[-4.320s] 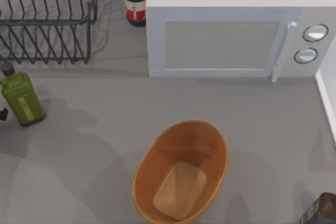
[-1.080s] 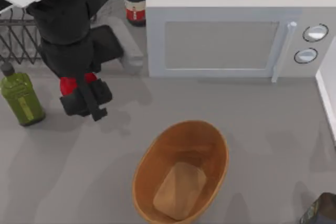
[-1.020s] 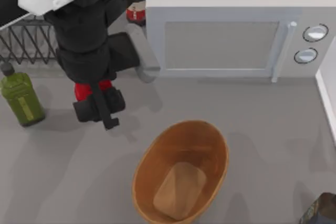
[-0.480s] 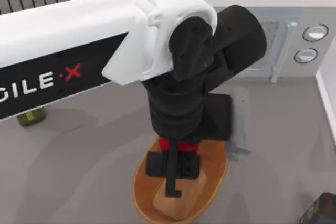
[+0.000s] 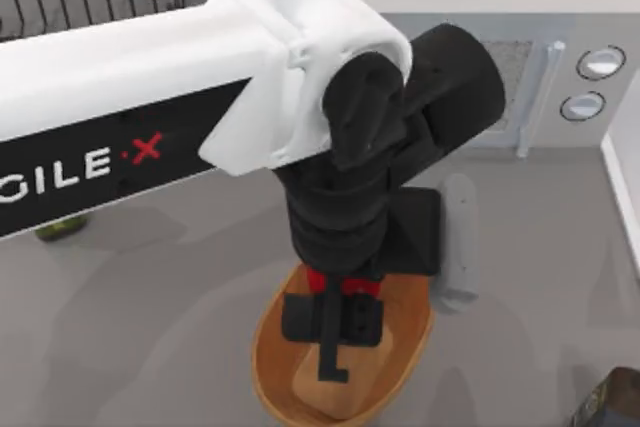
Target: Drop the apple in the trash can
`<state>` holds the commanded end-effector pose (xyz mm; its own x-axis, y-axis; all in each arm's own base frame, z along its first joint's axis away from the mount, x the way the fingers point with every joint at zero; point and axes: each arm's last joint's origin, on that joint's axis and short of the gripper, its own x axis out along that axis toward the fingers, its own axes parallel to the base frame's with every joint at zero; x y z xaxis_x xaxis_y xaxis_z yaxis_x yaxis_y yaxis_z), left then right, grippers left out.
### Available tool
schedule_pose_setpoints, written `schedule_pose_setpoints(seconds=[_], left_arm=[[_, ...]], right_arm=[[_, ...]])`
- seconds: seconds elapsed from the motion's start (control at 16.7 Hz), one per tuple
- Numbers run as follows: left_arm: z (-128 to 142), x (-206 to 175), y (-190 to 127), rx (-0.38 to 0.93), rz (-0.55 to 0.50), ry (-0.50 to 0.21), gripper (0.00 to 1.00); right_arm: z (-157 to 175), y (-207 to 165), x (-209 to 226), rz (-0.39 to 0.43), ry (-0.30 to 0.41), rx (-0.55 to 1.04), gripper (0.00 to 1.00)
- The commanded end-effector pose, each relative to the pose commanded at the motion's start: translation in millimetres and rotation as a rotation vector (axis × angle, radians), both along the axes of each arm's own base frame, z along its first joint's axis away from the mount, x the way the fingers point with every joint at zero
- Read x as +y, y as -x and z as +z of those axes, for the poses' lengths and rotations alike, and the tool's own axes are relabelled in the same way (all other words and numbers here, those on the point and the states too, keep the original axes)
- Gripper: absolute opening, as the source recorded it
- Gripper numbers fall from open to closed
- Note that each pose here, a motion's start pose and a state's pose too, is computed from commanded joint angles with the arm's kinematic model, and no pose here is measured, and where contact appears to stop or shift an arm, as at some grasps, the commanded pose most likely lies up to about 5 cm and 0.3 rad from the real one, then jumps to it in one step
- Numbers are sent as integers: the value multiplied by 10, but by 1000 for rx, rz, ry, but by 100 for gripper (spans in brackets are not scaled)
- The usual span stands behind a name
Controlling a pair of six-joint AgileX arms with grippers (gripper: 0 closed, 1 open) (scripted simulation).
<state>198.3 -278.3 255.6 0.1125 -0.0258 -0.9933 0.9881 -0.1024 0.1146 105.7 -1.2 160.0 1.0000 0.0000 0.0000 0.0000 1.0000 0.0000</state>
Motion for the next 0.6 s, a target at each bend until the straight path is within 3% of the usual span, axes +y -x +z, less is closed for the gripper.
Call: schedule_pose_setpoints(seconds=[0.6], left_arm=[[-554, -37, -48, 5, -5, -6, 0]], right_arm=[[0, 0, 0, 0, 0, 0, 100]])
